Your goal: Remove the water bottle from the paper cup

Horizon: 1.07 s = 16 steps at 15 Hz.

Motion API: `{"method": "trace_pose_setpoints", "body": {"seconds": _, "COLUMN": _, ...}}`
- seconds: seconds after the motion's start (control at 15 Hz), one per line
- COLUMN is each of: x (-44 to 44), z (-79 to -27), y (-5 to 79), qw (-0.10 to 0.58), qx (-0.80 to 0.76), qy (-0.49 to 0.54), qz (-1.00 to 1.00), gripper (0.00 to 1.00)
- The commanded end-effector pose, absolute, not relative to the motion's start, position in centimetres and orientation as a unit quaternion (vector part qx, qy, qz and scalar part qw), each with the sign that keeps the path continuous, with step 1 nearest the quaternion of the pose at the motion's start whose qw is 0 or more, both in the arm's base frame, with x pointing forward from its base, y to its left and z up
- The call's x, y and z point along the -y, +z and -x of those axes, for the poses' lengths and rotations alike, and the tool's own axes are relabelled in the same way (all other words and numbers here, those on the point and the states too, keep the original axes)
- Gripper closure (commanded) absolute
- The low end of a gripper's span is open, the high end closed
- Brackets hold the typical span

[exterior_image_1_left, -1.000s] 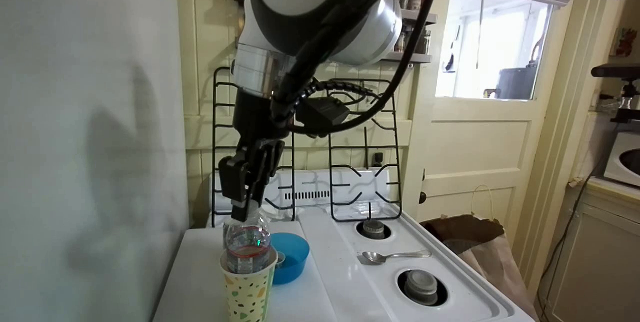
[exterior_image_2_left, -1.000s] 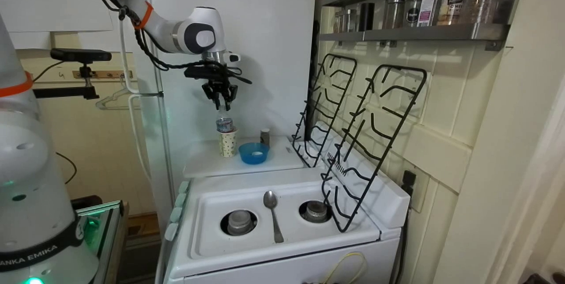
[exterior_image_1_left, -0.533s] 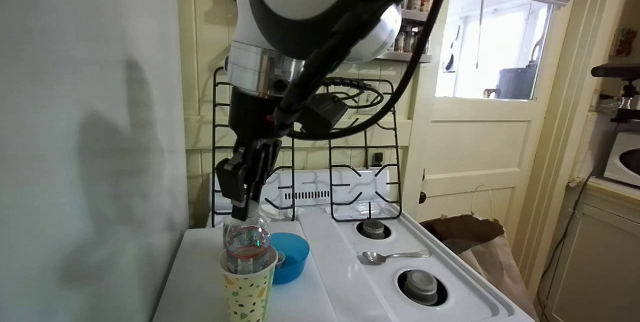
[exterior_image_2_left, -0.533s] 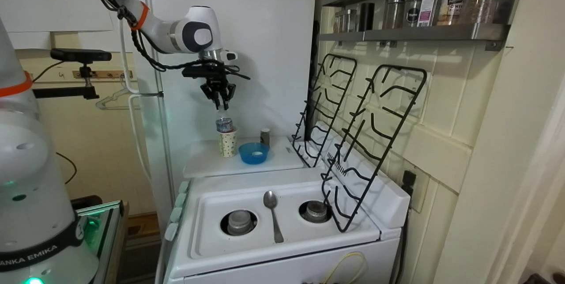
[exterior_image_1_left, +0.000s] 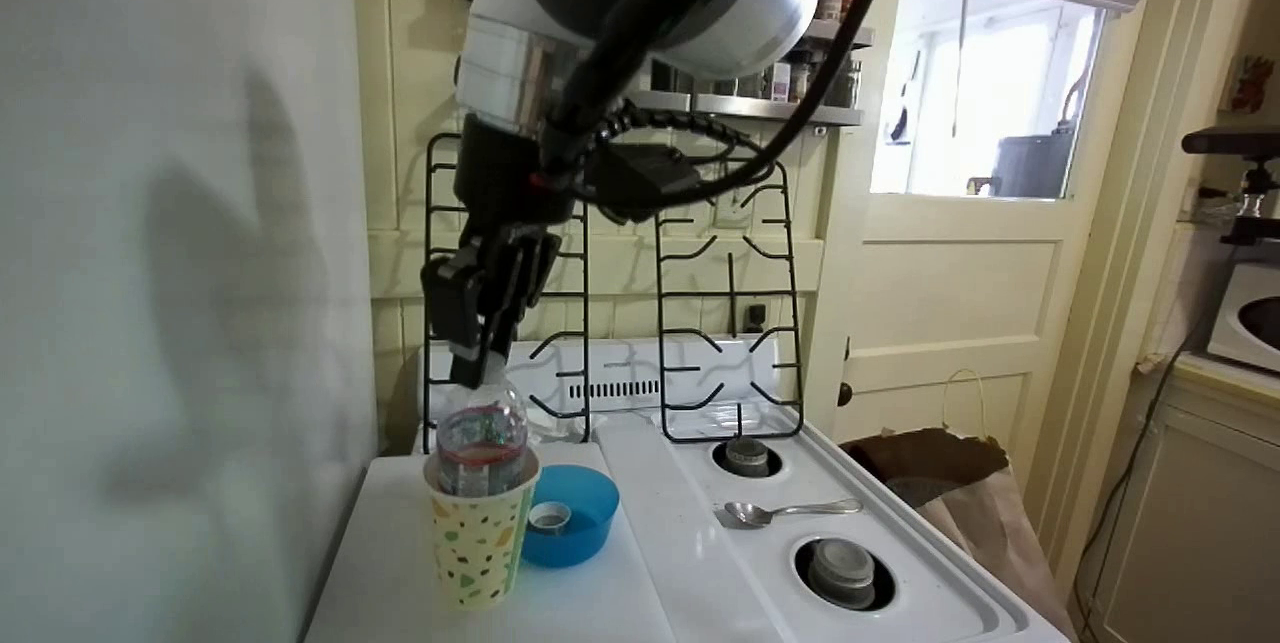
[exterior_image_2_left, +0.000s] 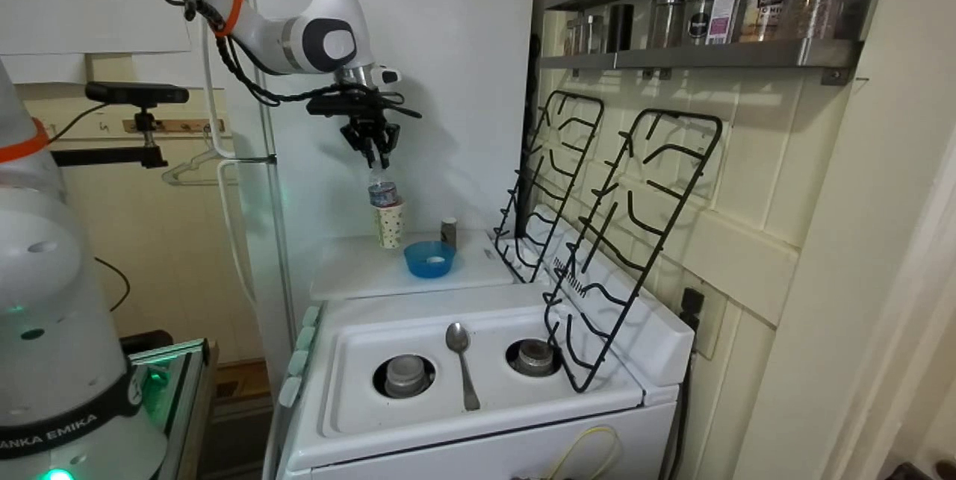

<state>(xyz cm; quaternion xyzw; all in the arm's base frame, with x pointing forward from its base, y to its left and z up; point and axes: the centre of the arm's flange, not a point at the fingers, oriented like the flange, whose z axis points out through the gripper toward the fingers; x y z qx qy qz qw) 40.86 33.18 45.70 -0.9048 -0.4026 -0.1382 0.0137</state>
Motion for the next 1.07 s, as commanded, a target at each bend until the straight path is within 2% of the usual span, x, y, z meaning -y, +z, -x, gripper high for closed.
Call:
{"method": "trace_pose_setpoints", "body": {"seconds": 0.0, "x": -31.7, "z": -40.7, "y": 51.0, "qw": 0.040, "qx": 0.387, "qy": -0.177, "qz": 0.904, "gripper": 0.92}}
{"method": "trace_pose_setpoints", "body": {"seconds": 0.13, "x": -31.4, "z": -41.0, "y": 51.7, "qw": 0.033, "qx": 0.371, "qy": -0.187, "qz": 0.909, "gripper": 0.92}}
{"method": "trace_pose_setpoints", "body": {"seconds": 0.2, "x": -31.3, "z": -40.4, "y": 52.0, "qw": 0.085, "qx": 0.420, "qy": -0.147, "qz": 0.892, "gripper": 0.92}}
{"method": "trace_pose_setpoints", "body": {"seconds": 0.27, "x": -31.1, "z": -40.1, "y": 51.9, "qw": 0.094, "qx": 0.430, "qy": -0.141, "qz": 0.887, "gripper": 0.92}}
{"method": "trace_pose_setpoints", "body": {"seconds": 0.4, "x": -30.8, "z": -41.1, "y": 50.8, "qw": 0.010, "qx": 0.376, "qy": -0.162, "qz": 0.912, "gripper": 0.92}}
{"method": "trace_pose_setpoints", "body": {"seconds": 0.47, "x": -30.7, "z": -40.9, "y": 50.5, "qw": 0.017, "qx": 0.388, "qy": -0.142, "qz": 0.910, "gripper": 0.92}}
{"method": "trace_pose_setpoints", "body": {"seconds": 0.6, "x": -30.4, "z": -40.6, "y": 50.3, "qw": 0.079, "qx": 0.433, "qy": -0.093, "qz": 0.893, "gripper": 0.92}}
{"method": "trace_pose_setpoints", "body": {"seconds": 0.67, "x": -30.5, "z": -41.0, "y": 49.7, "qw": 0.032, "qx": 0.393, "qy": -0.119, "qz": 0.911, "gripper": 0.92}}
{"method": "trace_pose_setpoints", "body": {"seconds": 0.73, "x": -30.5, "z": -41.2, "y": 49.4, "qw": 0.024, "qx": 0.385, "qy": -0.128, "qz": 0.914, "gripper": 0.92}}
{"method": "trace_pose_setpoints", "body": {"seconds": 0.8, "x": -30.5, "z": -40.3, "y": 49.9, "qw": 0.095, "qx": 0.442, "qy": -0.084, "qz": 0.888, "gripper": 0.92}}
{"method": "trace_pose_setpoints", "body": {"seconds": 0.87, "x": -30.7, "z": -40.2, "y": 49.7, "qw": 0.106, "qx": 0.447, "qy": -0.077, "qz": 0.885, "gripper": 0.92}}
{"method": "trace_pose_setpoints", "body": {"seconds": 0.93, "x": -30.8, "z": -41.1, "y": 49.0, "qw": 0.023, "qx": 0.393, "qy": -0.134, "qz": 0.909, "gripper": 0.92}}
{"method": "trace_pose_setpoints", "body": {"seconds": 1.0, "x": -30.8, "z": -41.4, "y": 48.7, "qw": 0.029, "qx": 0.392, "qy": -0.132, "qz": 0.910, "gripper": 0.92}}
